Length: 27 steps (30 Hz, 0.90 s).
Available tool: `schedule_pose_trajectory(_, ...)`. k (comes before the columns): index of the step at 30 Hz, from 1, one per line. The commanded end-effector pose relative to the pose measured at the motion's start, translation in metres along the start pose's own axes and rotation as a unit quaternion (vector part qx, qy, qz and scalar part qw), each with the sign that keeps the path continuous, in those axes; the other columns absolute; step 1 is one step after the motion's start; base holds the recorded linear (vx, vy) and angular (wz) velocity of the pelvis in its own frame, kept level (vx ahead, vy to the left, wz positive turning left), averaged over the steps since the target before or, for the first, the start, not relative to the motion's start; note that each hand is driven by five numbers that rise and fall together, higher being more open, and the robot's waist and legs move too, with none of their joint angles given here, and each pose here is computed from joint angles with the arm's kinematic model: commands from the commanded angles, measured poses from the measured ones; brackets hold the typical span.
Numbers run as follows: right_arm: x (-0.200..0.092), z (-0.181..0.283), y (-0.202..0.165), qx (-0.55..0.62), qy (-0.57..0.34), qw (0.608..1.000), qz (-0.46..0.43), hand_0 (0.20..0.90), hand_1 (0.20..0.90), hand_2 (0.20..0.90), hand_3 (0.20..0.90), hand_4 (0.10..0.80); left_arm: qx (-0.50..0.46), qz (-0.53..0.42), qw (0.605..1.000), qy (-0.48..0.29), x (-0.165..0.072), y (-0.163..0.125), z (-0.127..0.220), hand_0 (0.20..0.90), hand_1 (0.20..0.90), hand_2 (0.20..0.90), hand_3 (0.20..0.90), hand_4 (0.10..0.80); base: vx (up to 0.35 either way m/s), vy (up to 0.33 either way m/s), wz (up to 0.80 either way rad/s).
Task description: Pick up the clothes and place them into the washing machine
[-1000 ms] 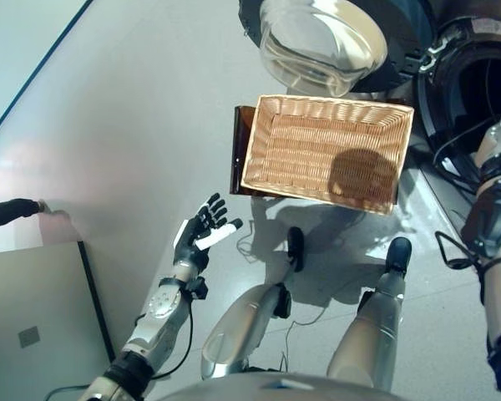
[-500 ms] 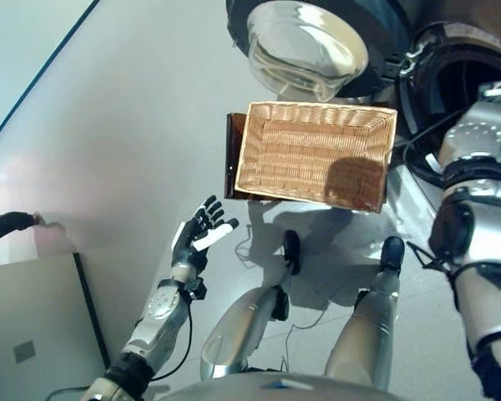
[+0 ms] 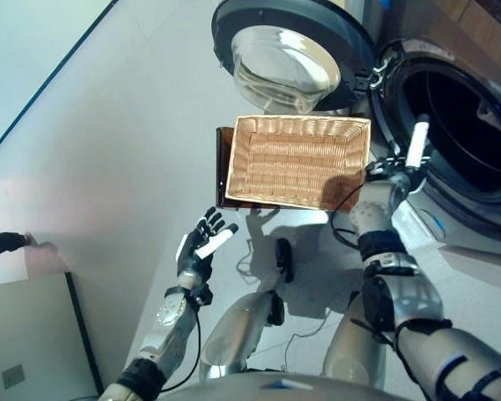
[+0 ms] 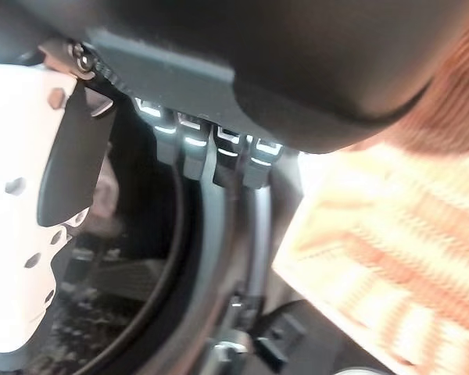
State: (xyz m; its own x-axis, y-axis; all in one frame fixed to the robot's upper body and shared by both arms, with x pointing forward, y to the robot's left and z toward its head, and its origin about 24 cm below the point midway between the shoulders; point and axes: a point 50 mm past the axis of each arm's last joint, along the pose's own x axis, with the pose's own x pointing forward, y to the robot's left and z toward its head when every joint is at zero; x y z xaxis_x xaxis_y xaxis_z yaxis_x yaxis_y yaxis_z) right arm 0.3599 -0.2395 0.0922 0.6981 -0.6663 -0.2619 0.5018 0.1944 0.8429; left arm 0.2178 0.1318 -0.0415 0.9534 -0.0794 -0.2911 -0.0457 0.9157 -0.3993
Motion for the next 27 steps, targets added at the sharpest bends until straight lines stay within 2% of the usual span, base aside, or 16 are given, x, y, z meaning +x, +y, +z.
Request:
schedule_pose_trajectory(1, -0.012, 0.009, 0.038, -0.02, -0.028, 0.991, 0.127, 0.9, 0.9, 0.9, 0.9, 0.8, -0.003, 0.027, 0.998, -0.051, -0.003, 0.016, 0.018, 0.9, 0.9, 0.9, 0.9, 0.8, 0.0, 0.0, 0.0)
schedule_pose_trajectory(6, -0.016, -0.008, 0.008, -0.09, 0.003, 0.988, 0.126, 0.9, 0.9, 0.9, 0.9, 0.8, 0.009, 0.049, 0.997, -0.052, -0.003, 0.025, 0.018, 0.9, 0.9, 0.9, 0.9, 0.8, 0.013, -0.004, 0.0)
schedule_pose_trajectory(8, -0.015, -0.014, -0.02, -0.148, 0.02, 0.982, 0.112, 0.9, 0.9, 0.9, 0.9, 0.8, 0.025, 0.075, 0.996, -0.039, -0.005, 0.036, 0.012, 0.9, 0.9, 0.9, 0.9, 0.8, 0.069, -0.03, 0.01)
schedule_pose_trajectory(11, -0.015, -0.017, -0.038, -0.178, 0.031, 0.978, 0.102, 0.9, 0.9, 0.9, 0.9, 0.8, 0.035, 0.096, 0.995, -0.024, -0.006, 0.044, 0.005, 0.9, 0.9, 0.9, 0.9, 0.8, 0.064, -0.039, -0.08)
schedule_pose_trajectory(12, -0.016, -0.019, -0.063, -0.22, 0.044, 0.97, 0.089, 0.9, 0.9, 0.9, 0.9, 0.8, 0.049, 0.123, 0.991, -0.002, -0.008, 0.055, -0.005, 0.9, 0.9, 0.9, 0.9, 0.8, 0.054, -0.032, -0.11)
schedule_pose_trajectory(13, -0.016, -0.019, -0.063, -0.22, 0.045, 0.97, 0.089, 0.9, 0.9, 0.9, 0.9, 0.8, 0.049, 0.123, 0.991, -0.001, -0.008, 0.055, -0.005, 0.9, 0.9, 0.9, 0.9, 0.8, 0.08, -0.05, -0.06)
schedule_pose_trajectory(16, -0.016, -0.019, -0.121, -0.333, 0.08, 0.939, 0.038, 0.9, 0.9, 0.9, 0.9, 0.8, 0.072, 0.179, 0.98, 0.054, -0.014, 0.078, -0.026, 0.9, 0.9, 0.9, 0.9, 0.8, 0.105, -0.086, -0.03)
schedule_pose_trajectory(18, -0.019, -0.02, -0.131, -0.349, 0.089, 0.932, 0.035, 0.9, 0.9, 0.9, 0.9, 0.8, 0.075, 0.191, 0.977, 0.062, -0.015, 0.083, -0.029, 0.9, 0.9, 0.9, 0.9, 0.8, 0.067, -0.068, -0.11)
schedule_pose_trajectory(20, -0.03, -0.022, -0.173, -0.404, 0.125, 0.906, -0.001, 0.9, 0.9, 0.9, 0.9, 0.8, 0.095, 0.236, 0.962, 0.101, -0.025, 0.103, -0.041, 0.9, 0.9, 0.9, 0.9, 0.8, 0.124, -0.116, -0.1)
schedule_pose_trajectory(21, -0.03, -0.022, -0.173, -0.404, 0.126, 0.906, -0.001, 0.9, 0.9, 0.9, 0.9, 0.8, 0.095, 0.237, 0.962, 0.101, -0.025, 0.103, -0.041, 0.9, 0.9, 0.9, 0.9, 0.8, 0.12, -0.126, -0.09)
schedule_pose_trajectory(22, -0.04, -0.023, -0.199, -0.468, 0.155, 0.87, -0.006, 0.9, 0.9, 0.9, 0.9, 0.8, 0.113, 0.27, 0.946, 0.139, -0.037, 0.117, -0.052, 0.9, 0.9, 0.9, 0.9, 0.8, 0.055, -0.068, -0.09)
schedule_pose_trajectory(23, -0.04, -0.023, -0.199, -0.468, 0.155, 0.87, -0.006, 0.9, 0.9, 0.9, 0.9, 0.8, 0.113, 0.27, 0.946, 0.139, -0.037, 0.118, -0.052, 0.9, 0.9, 0.9, 0.9, 0.8, 0.123, -0.128, -0.14)
schedule_pose_trajectory(24, -0.047, -0.021, -0.218, -0.514, 0.174, 0.84, -0.018, 0.9, 0.9, 0.9, 0.9, 0.8, 0.128, 0.284, 0.935, 0.169, -0.045, 0.126, -0.06, 0.9, 0.9, 0.9, 0.9, 0.8, 0.085, -0.079, -0.13)
schedule_pose_trajectory(27, -0.053, -0.021, -0.232, -0.535, 0.191, 0.822, -0.029, 0.9, 0.9, 0.9, 0.9, 0.8, 0.136, 0.302, 0.923, 0.199, -0.054, 0.133, -0.068, 0.9, 0.9, 0.9, 0.9, 0.8, 0.068, -0.063, -0.2)
